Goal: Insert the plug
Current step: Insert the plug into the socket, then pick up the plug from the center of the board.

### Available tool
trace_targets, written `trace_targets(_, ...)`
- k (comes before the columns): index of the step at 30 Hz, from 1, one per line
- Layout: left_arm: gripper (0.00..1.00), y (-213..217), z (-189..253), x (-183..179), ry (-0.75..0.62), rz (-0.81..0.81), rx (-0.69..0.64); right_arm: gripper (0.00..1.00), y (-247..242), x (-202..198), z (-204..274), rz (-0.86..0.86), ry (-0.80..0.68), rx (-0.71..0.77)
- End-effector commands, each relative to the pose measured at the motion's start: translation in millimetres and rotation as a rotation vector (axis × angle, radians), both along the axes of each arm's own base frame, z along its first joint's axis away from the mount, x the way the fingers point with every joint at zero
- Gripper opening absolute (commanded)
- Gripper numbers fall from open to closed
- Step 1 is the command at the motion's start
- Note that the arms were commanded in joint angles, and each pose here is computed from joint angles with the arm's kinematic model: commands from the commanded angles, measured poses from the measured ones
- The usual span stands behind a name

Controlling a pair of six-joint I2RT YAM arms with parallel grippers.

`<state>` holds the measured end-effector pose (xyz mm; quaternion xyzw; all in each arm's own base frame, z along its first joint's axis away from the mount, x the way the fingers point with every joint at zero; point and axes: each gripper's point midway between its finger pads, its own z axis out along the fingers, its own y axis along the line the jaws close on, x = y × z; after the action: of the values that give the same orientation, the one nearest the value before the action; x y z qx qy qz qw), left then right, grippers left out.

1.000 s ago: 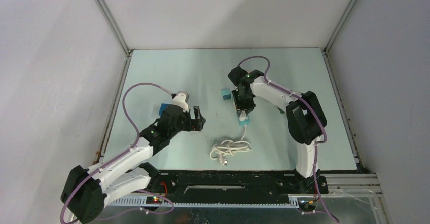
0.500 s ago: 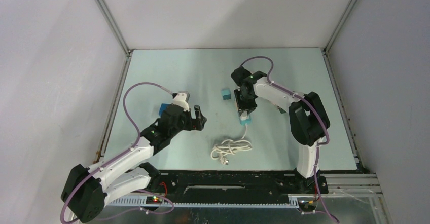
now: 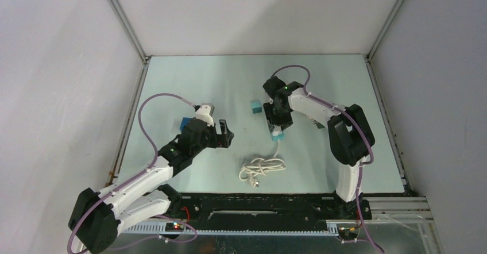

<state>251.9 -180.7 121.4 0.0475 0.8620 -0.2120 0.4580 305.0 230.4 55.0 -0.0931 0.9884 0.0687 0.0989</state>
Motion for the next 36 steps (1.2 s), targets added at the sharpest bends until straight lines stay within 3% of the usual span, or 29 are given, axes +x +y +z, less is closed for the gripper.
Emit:
trace_targets(1,0.92,0,16,5,-0.053,0.01,-0.011,0.64,-12,-15,-11,0.066,0.02,-0.05)
trace_targets(6,0.92,-1,14,7,-0.047,0.013,-0.008,0.97,-2,-13,36,0.088,-0.098,0.035)
trace_targets(7,0.92,-1,14,7,-0.046,0.012,-0.009,0.99,-2,-13,44,0.087,-0.121,0.043)
trace_targets(21,1.0,11,26,12,-0.08,0.053,0.042,1.0,-68,-14,127,-0.008,-0.458,0.1)
trace_targets(29,1.0,26,33,15,-0.095,0.102,0.09,1.0,-121,-20,116,-0.112,-0.435,0.167)
trace_targets(36,1.0,12,35,29,-0.048,0.089,0.099,1.0,-129,-21,100,-0.14,-0.394,0.177)
